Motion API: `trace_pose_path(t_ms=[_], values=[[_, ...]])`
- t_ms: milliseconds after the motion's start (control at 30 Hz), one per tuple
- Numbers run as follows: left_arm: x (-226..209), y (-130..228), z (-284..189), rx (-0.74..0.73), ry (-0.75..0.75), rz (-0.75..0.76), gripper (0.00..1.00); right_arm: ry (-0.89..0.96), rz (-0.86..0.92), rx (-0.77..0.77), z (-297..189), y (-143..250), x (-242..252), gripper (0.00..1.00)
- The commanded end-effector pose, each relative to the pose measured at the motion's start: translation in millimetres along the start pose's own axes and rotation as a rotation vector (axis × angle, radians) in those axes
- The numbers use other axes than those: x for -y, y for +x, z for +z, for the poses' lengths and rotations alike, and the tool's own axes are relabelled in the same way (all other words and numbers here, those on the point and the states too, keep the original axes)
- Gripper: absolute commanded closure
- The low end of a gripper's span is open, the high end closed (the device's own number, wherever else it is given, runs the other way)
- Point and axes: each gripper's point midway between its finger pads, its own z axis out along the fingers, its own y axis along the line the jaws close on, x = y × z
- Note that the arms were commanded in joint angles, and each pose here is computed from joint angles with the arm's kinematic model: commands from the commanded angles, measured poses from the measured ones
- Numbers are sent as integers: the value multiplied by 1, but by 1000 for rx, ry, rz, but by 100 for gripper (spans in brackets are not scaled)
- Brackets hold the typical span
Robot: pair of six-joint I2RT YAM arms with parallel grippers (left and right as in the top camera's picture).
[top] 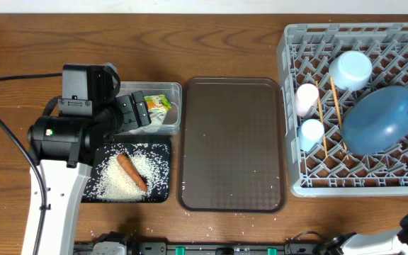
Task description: Sort waste into correct bins and load items into the dishwasher rack
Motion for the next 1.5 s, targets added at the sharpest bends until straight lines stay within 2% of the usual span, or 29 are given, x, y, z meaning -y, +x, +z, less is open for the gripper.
trace_pose_path(t_ms=[0, 67, 167, 200, 500, 733, 900, 1033, 1233, 1400, 1433, 1467], values=[[-2, 1, 1, -1, -9, 2, 8, 159, 108, -19, -5, 1, 41, 75], [-2, 1, 1, -1, -9, 2, 8, 167, 129, 2, -8, -3, 45, 66], [-2, 1, 1, 0, -9, 2, 8, 172, 160, 34, -13, -9, 49, 35], [-2, 1, 1, -1, -9, 2, 8, 174, 170, 46, -14, -11, 50, 29], [-2, 1, 1, -1, -9, 2, 8, 188, 152, 108, -21, -31, 46, 30], [-2, 1, 1, -1, -9, 2, 8, 299, 99, 51, -18, -28, 30, 31], [-2, 1, 1, -1, -9, 2, 8, 292, -160, -86, 18, -15, -23, 30], [-2, 1, 1, -1, -9, 2, 8, 460, -298, -159, 45, -9, -33, 16], [-2, 1, 1, 0, -9, 2, 8, 681, -530, -262, 87, 9, -45, 14], [-2, 1, 1, -1, -9, 2, 8, 871, -635, -286, 101, 21, -48, 11], [-2, 1, 1, -1, -9, 2, 8, 868, -658, -299, 106, 27, -52, 8], [-2, 1, 1, 0, -9, 2, 8, 862, -678, -310, 112, 31, -56, 1]])
